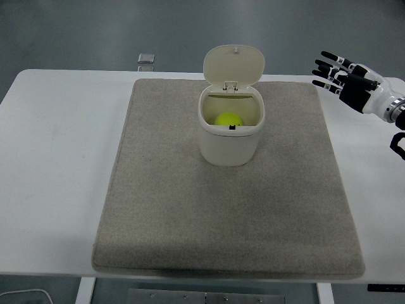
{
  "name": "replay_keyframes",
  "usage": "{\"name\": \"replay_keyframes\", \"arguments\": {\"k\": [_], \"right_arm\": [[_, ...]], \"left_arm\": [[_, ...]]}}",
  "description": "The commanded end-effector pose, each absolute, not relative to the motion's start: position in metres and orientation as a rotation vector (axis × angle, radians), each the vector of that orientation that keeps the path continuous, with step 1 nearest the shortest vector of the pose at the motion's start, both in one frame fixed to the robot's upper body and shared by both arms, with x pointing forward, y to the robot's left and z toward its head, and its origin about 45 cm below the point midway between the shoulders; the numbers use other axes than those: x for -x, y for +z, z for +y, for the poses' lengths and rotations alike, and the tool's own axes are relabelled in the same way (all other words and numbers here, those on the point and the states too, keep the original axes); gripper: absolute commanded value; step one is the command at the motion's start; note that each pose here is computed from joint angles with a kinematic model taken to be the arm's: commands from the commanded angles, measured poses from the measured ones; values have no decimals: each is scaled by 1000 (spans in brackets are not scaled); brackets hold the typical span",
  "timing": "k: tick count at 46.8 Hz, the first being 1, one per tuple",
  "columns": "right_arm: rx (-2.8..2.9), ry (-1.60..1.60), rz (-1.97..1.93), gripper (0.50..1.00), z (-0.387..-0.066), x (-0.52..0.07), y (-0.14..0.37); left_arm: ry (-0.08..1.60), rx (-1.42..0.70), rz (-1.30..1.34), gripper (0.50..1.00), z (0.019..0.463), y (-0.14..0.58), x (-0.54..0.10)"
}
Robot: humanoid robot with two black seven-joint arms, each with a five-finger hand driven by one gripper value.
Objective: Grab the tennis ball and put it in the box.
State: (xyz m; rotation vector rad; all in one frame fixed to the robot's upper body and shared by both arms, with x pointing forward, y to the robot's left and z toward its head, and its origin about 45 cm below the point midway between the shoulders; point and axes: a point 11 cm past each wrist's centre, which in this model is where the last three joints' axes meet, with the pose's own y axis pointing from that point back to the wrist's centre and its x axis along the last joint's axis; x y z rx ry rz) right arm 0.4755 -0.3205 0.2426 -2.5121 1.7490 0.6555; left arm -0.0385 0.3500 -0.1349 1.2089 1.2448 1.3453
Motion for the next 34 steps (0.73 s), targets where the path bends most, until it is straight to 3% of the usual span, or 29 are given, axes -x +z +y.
{"name": "replay_keyframes", "arguments": {"k": [1,5,8,34], "right_arm": [[2525,662,1733,862,-315,-474,238],[2524,658,1728,864,-311,-475,237],[2527,659,1726,919,-312,-474,237],[2508,662,1719,919,-313,-474,239]], "left_arm": [[1344,-1210,1244,992,350,-135,39],[1344,-1210,1244,992,350,-135,39],[1346,-1209,1245,992,350,-135,39],[1344,-1210,1244,992,350,-135,39]]}}
